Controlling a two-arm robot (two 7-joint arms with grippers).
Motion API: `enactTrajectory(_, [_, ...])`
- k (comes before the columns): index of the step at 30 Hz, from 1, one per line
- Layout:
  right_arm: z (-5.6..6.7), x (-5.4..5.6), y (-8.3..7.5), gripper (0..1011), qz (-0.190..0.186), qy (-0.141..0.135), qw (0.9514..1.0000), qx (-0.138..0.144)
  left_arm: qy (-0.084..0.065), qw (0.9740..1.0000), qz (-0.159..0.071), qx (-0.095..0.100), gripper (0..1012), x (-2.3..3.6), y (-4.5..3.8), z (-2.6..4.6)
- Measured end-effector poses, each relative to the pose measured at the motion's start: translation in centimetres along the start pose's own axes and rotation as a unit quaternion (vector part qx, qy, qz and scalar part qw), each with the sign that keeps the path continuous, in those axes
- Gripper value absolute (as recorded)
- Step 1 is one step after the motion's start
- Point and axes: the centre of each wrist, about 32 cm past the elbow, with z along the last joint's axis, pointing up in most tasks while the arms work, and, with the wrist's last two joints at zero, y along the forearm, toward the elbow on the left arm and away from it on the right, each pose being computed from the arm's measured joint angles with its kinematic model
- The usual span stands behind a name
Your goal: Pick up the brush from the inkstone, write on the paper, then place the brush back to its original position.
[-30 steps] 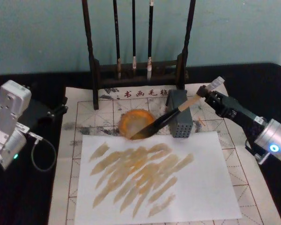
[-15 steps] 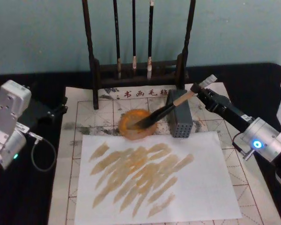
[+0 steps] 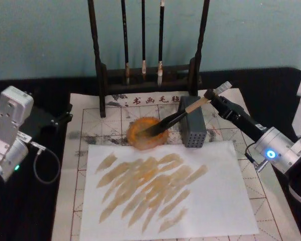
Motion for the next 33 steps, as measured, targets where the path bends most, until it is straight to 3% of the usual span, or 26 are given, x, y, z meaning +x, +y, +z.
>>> enactTrajectory(17, [-1.0,0.7,-0.4,181,-0.015,0.034,0.9993,0.002,0.000,1.0000,0.000,0.000,1001,0.00,0.00,0.00])
enactTrajectory(33, [-1.1,0.8,-0.7,181,-0.020,0.041,0.9989,-0.003,0.000,1.0000,0.000,0.000,1001,0.00,0.00,0.00])
